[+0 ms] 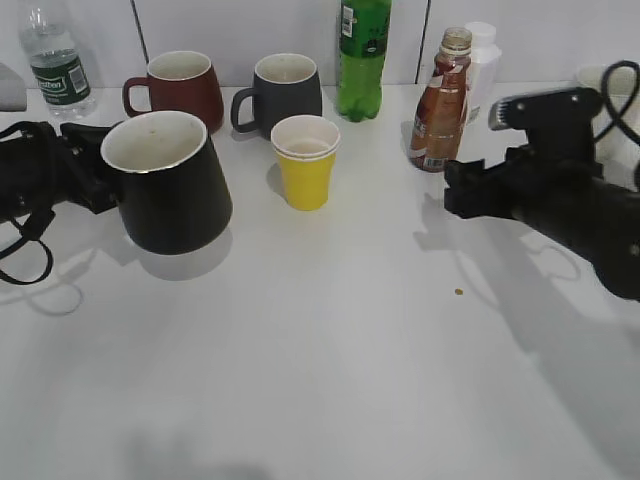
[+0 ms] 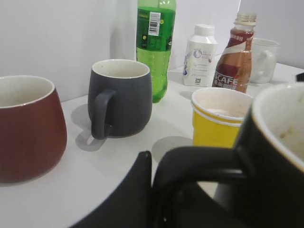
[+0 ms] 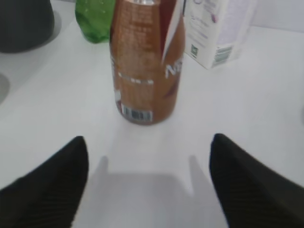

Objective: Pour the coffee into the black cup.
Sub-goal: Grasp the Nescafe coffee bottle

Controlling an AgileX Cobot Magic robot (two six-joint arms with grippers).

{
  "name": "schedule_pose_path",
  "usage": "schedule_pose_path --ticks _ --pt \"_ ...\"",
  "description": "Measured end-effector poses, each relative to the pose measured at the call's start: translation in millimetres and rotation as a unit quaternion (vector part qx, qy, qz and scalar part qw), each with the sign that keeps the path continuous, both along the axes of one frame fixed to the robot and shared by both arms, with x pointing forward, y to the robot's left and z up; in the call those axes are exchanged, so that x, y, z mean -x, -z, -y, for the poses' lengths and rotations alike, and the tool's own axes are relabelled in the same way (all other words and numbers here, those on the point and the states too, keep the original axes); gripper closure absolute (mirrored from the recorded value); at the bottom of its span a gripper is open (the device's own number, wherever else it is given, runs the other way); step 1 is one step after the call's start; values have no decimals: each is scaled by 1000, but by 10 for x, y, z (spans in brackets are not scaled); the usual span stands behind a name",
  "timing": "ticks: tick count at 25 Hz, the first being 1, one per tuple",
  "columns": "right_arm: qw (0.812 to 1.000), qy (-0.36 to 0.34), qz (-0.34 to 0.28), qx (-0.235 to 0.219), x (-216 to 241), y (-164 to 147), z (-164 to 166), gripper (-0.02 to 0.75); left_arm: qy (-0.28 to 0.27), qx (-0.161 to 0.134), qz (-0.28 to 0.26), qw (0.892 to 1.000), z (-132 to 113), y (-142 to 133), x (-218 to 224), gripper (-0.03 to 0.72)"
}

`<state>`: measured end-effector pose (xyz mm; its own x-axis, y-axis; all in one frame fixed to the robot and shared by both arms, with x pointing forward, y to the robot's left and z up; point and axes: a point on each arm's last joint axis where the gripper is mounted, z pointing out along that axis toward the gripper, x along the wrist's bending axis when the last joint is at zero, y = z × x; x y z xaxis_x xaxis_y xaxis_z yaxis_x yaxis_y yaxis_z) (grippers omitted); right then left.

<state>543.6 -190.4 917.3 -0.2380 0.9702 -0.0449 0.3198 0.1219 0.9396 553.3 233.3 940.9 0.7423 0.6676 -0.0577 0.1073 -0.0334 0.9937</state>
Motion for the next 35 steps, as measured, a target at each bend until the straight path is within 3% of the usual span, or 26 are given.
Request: schedule_pose_path --ticks 4,25,30,35 --pt "1000 -6 4 -12 -235 30 -112 78 0 0 0 1000 0 0 0 647" --pt "999 9 33 -37 -1106 392 -441 80 0 0 0 1000 0 0 0 647" --pt "999 10 37 -39 -1168 426 -464 112 0 0 0 1000 0 0 0 647" --pt "998 11 37 -39 -1171 424 -461 207 0 0 0 1000 0 0 0 647"
